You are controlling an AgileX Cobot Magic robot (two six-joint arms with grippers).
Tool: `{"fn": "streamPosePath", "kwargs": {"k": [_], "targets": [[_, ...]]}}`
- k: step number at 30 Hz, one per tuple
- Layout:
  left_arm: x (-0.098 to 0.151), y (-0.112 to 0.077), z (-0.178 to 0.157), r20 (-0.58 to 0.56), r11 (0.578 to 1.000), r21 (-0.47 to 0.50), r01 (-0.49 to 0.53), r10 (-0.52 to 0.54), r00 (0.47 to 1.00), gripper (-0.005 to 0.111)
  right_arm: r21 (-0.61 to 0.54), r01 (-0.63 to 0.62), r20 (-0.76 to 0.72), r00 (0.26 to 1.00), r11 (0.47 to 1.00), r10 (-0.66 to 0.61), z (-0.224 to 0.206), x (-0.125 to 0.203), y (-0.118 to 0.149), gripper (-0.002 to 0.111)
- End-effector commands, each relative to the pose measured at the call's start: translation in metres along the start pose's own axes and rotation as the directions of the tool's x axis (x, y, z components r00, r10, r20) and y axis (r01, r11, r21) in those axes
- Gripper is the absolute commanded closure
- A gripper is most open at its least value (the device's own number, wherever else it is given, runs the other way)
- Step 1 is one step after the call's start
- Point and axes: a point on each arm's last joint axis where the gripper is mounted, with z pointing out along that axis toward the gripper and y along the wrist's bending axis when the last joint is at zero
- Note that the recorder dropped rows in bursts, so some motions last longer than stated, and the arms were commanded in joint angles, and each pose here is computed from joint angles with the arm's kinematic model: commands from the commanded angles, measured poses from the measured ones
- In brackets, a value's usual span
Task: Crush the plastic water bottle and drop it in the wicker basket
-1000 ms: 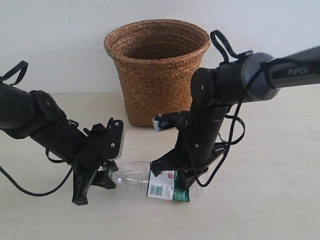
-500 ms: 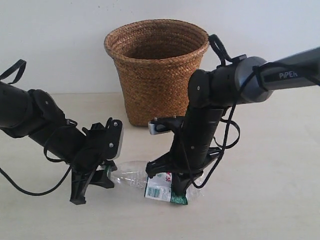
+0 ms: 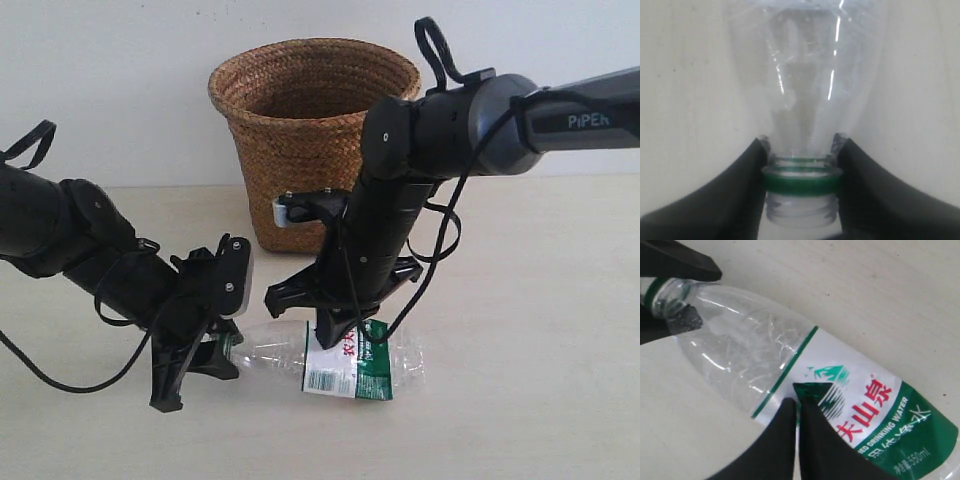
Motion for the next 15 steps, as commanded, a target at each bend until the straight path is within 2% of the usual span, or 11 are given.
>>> {"fn": "streamPosePath", "kwargs": {"k": [1, 5, 15], "targets": [[-0.002, -0.002, 0.000, 0.008, 1.000, 0.008, 0.017, -0.018, 1.000, 0.103, 0.025, -0.006, -0.053, 0.999, 1.000, 0.008, 0.025, 0.002, -0.009, 0.108], [-0.002, -0.002, 0.000, 0.009, 1.000, 0.012, 0.017, -0.018, 1.000, 0.103, 0.014, -0.043, -0.135, 0.990, 0.999, 0.045, 0.061, 0.008, -0.017, 0.108], [-0.002, -0.003, 0.000, 0.012, 0.999, 0.022, 0.031, -0.031, 0.999, 0.103, -0.058, -0.115, -0.325, 0.941, 0.992, 0.090, 0.116, 0.008, -0.024, 0.108]]}}
